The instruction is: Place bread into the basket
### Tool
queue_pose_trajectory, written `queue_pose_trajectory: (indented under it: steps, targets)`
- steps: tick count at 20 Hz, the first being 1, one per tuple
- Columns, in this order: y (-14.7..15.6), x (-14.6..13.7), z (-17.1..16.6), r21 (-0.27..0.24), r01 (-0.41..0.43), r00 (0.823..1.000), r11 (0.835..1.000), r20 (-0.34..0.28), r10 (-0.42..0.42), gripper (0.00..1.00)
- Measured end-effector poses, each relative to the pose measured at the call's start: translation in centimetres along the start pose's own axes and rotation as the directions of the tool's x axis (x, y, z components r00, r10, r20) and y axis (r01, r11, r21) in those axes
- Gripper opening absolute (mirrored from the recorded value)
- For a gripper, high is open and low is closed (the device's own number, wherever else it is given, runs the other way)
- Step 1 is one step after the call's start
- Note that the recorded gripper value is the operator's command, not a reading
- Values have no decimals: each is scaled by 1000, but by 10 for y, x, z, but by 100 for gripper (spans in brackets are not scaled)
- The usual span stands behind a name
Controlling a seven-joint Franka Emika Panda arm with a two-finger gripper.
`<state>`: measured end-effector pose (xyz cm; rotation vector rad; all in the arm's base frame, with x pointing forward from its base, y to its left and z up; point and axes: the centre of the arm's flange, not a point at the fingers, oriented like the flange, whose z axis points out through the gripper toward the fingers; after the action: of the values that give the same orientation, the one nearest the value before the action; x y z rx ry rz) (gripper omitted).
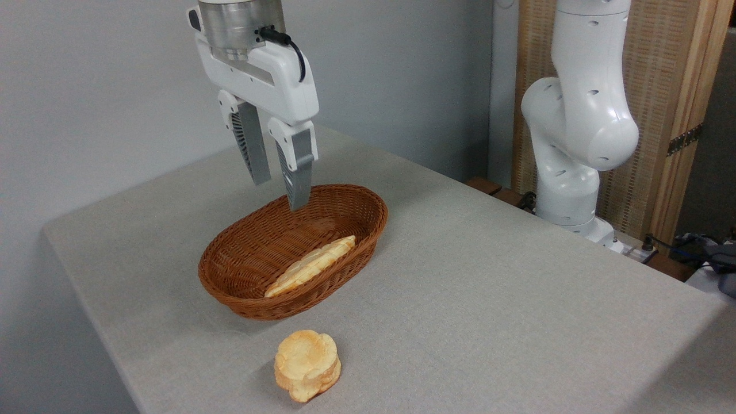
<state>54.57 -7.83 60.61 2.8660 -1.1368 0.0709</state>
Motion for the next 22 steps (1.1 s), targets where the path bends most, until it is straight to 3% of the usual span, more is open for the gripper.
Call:
queue_pose_trajectory:
  steps: [6, 15, 22]
  targets:
    - [-33, -26, -24, 12, 27, 1000, 1000, -15, -27, 100]
    - [-14, -5, -10, 11, -37, 999, 999, 31, 37, 100]
    - [-18, -11, -9, 20, -75, 995, 997, 67, 74, 100]
